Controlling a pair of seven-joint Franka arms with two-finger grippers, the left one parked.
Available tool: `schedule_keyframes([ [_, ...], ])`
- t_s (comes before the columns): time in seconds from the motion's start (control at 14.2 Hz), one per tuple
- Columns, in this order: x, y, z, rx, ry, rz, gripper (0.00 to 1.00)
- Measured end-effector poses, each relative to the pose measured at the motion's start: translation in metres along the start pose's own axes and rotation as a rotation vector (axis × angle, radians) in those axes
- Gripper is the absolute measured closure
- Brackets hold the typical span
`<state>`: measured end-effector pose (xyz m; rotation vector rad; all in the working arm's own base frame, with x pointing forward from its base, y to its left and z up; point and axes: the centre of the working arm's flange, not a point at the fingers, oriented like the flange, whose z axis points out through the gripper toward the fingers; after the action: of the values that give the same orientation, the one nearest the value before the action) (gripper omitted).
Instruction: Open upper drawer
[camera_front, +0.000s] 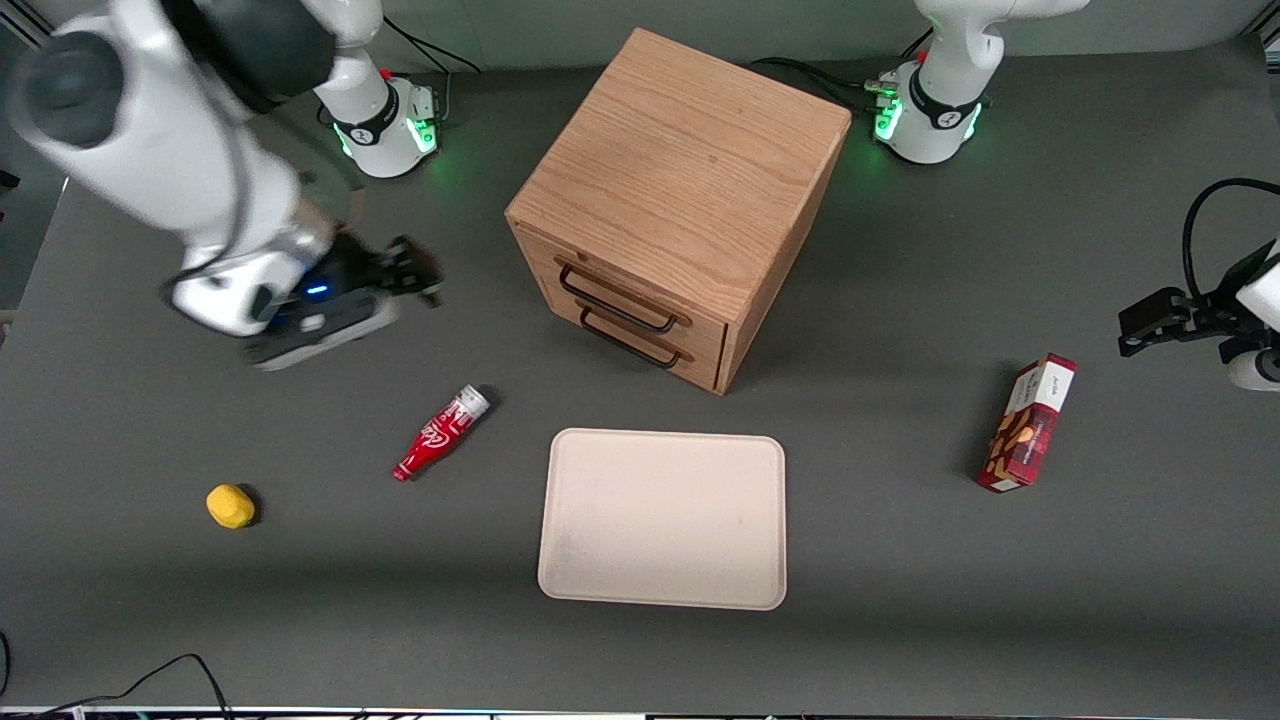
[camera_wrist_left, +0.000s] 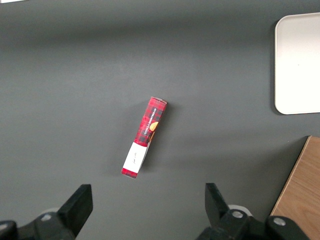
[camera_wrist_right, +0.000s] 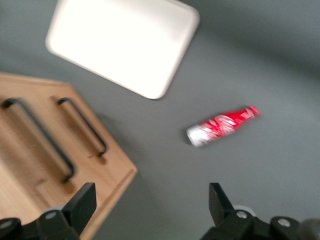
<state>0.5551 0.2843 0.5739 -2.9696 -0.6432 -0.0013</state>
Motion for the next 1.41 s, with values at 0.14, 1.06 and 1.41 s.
schedule_keyframes([
  [0.14, 0.006, -0.052, 0.021, -0.037, 0.007, -0.144, 0.00],
  [1.06, 0.036, -0.096, 0.129, 0.116, -0.038, -0.507, 0.00],
  [1.41, 0.038, -0.105, 0.174, 0.163, -0.044, -0.517, 0.00],
])
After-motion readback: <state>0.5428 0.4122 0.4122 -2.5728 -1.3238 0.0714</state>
